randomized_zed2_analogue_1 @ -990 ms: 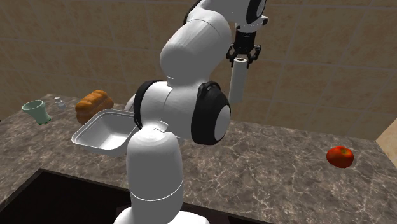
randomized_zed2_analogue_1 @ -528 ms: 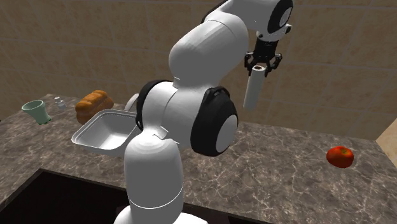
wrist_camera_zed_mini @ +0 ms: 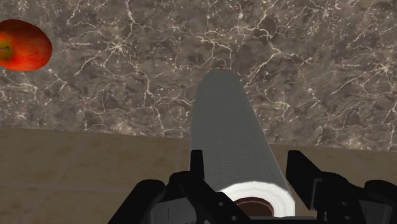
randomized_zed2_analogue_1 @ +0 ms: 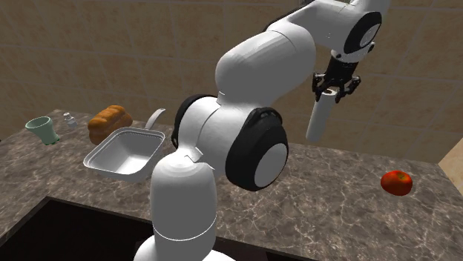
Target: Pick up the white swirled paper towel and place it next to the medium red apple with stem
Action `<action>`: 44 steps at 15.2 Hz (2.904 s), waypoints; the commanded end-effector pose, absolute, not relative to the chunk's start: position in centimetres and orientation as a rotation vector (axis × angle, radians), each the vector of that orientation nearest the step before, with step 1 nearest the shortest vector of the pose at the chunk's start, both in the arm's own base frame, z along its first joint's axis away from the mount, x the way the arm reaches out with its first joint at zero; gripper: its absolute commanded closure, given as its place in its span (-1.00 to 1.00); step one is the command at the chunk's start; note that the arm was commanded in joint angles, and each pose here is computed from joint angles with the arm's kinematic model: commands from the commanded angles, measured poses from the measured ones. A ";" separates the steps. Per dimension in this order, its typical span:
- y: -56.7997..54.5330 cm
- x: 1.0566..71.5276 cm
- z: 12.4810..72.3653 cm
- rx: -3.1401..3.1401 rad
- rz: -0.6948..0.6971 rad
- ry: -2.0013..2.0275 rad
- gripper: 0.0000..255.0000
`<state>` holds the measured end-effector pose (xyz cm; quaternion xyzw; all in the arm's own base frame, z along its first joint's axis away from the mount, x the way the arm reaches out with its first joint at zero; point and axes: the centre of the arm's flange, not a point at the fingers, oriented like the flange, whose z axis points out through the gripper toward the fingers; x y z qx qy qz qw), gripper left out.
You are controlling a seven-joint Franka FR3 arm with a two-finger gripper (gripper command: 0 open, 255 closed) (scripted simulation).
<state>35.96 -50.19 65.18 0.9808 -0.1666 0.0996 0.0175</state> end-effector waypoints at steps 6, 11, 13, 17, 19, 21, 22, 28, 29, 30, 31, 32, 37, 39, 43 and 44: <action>-56.6 29.3 63.3 3.047 0.310 -0.516 1.00; -61.1 24.6 61.9 3.047 0.310 -0.516 1.00; -62.9 22.8 61.4 3.047 0.310 -0.516 1.00; -66.5 19.1 60.3 3.047 0.310 -0.516 1.00; -68.3 17.2 59.7 3.047 0.310 -0.516 1.00; -70.1 15.4 59.1 3.047 0.310 -0.516 1.00; -71.0 14.4 58.9 3.047 0.310 -0.516 1.00; -71.0 14.4 55.7 3.047 0.310 -0.516 1.00; -71.0 14.4 55.2 3.047 0.310 -0.516 1.00; -71.0 14.4 54.6 3.047 0.310 -0.516 1.00; -71.0 14.4 54.1 3.047 0.310 -0.516 1.00; -71.0 14.4 53.6 3.047 0.310 -0.516 1.00; -71.0 14.4 50.9 3.047 0.310 -0.516 1.00; -71.0 14.4 49.9 3.047 0.310 -0.516 1.00; -71.0 14.4 47.8 3.047 0.310 -0.516 1.00; -71.0 14.4 47.3 3.047 0.310 -0.516 1.00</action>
